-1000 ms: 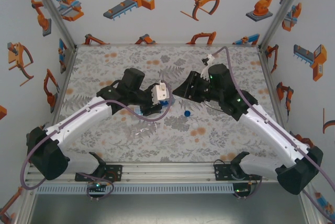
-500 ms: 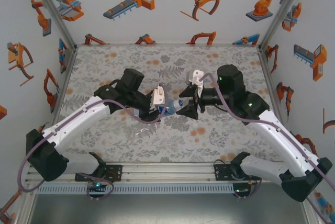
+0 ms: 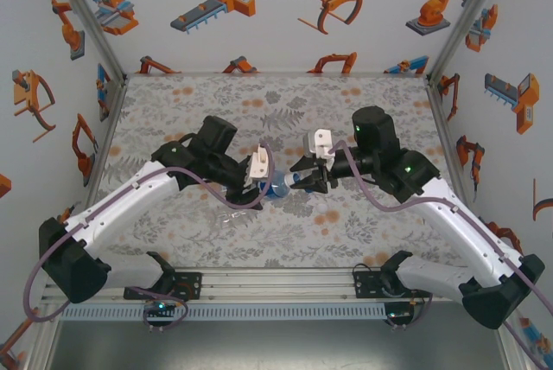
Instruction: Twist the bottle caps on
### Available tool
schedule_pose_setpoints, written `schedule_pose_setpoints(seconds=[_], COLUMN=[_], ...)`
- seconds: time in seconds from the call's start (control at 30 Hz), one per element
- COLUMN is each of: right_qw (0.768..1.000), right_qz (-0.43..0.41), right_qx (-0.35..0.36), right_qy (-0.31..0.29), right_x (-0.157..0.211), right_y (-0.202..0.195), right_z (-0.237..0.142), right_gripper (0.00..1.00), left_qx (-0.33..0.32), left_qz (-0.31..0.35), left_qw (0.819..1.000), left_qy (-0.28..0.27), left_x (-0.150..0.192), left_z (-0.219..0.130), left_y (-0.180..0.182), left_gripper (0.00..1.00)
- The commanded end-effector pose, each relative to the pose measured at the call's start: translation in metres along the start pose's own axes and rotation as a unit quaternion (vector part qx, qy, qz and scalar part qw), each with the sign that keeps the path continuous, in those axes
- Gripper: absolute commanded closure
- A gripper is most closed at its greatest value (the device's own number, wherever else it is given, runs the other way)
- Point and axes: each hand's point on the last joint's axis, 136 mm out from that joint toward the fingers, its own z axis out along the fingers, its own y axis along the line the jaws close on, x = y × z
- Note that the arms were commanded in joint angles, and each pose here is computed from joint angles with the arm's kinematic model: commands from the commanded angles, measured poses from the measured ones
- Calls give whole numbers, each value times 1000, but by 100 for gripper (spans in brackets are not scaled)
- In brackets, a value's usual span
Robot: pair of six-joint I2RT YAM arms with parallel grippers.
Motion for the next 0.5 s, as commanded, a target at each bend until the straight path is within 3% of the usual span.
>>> schedule_pose_setpoints(seconds=[0.0, 0.47], right_qw=[1000, 999], right_qz=[-19, -7], right_qx=[-15, -30], right_qy=[-13, -13], right_x=[-7, -4], right_y=[7, 11], right_z=[-2, 0], right_gripper=[62, 59], left_qx=[9, 7], left_qz=[26, 32], left_qw=[999, 999], left_qy=[-22, -24], left_x=[-17, -19], left_z=[-11, -11], left_y=[-10, -10], left_gripper=[100, 100])
